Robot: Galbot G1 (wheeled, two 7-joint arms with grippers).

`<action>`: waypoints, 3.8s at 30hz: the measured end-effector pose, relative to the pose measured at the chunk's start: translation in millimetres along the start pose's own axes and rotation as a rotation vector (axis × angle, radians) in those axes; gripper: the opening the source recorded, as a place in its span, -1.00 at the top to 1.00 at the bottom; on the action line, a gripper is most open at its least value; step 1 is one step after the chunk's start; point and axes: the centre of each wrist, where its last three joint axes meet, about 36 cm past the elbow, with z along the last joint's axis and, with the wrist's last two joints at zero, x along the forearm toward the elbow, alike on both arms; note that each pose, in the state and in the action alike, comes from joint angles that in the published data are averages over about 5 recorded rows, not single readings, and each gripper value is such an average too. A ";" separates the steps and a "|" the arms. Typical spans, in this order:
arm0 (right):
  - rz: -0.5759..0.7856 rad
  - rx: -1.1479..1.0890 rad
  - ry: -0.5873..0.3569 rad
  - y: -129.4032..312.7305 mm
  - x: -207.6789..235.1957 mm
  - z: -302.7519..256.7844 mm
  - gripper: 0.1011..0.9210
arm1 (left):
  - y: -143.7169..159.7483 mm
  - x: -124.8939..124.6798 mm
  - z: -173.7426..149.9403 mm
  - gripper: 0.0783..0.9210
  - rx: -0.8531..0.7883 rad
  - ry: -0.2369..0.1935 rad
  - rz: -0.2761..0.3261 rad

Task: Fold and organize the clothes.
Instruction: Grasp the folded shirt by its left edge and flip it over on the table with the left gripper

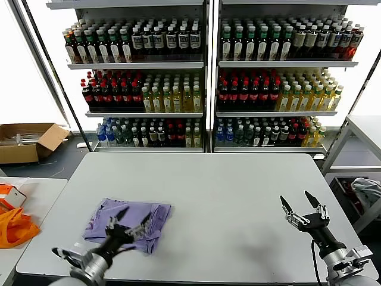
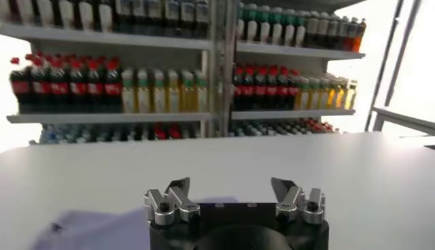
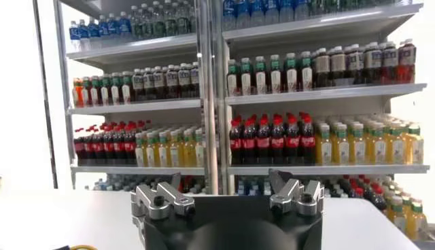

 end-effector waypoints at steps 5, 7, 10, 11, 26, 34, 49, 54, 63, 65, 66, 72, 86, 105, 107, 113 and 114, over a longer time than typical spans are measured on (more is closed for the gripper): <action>-0.006 -0.004 -0.001 3.9 -0.2 1.4 -0.76 | 56.4 -10.7 -12.4 -0.76 -0.006 0.033 -0.084; -0.007 -0.004 -0.001 5.0 0.3 2.1 -0.76 | 77.2 -14.7 -13.0 -0.77 0.000 0.055 -0.115; -0.006 -0.004 0.000 5.9 1.4 3.3 -0.76 | 102.7 -19.8 -10.4 -0.77 0.019 0.082 -0.156; -0.006 -0.004 0.000 6.0 1.8 3.3 -0.76 | 109.9 -21.3 -8.7 -0.77 0.026 0.090 -0.167; 0.005 -0.004 0.002 4.9 4.2 4.4 -0.76 | 134.0 -34.1 32.9 -0.77 0.102 0.178 -0.206; 0.012 -0.003 0.001 2.2 7.5 6.8 -0.76 | 122.9 -38.1 51.9 -0.75 0.119 0.211 -0.185; 0.006 0.000 -0.010 -1.1 8.6 7.9 -0.76 | 108.4 -37.5 64.1 0.17 0.117 0.200 -0.153; 0.004 -0.002 -0.016 -1.1 8.3 8.3 -0.76 | 108.2 -35.6 68.1 0.52 0.108 0.180 -0.167; 0.004 -0.007 -0.021 -0.5 9.1 9.0 -0.76 | 122.8 -31.8 64.4 0.85 0.089 0.123 -0.234; 0.005 -0.007 -0.024 -1.2 9.5 8.5 -0.76 | 132.9 -27.7 60.7 0.85 0.075 0.108 -0.253; 0.005 -0.007 -0.025 -1.4 9.6 8.4 -0.76 | 139.0 -24.9 58.2 0.85 0.064 0.101 -0.263; 0.009 -0.014 -0.032 -1.5 8.7 9.7 -0.76 | 190.3 -1.1 29.2 0.85 -0.043 0.060 -0.335; 0.032 -0.035 -0.039 -6.0 11.7 15.6 -0.76 | 248.5 43.5 -60.2 0.85 -0.415 0.000 -0.361; 0.055 -0.017 -0.028 -9.9 22.5 3.4 -0.76 | 38.2 -14.2 -8.4 0.85 -0.285 -0.038 -0.164; 0.053 -0.020 -0.023 -7.6 23.2 4.0 -0.76 | 12.5 -23.5 -0.8 0.85 -0.215 -0.015 -0.146; 0.042 -0.027 -0.005 1.8 21.9 5.6 -0.76 | -48.7 -56.8 24.7 0.85 -0.038 0.083 -0.116; 0.039 -0.028 -0.001 4.0 21.3 5.6 -0.76 | -57.0 -62.5 27.8 0.85 -0.015 0.098 -0.113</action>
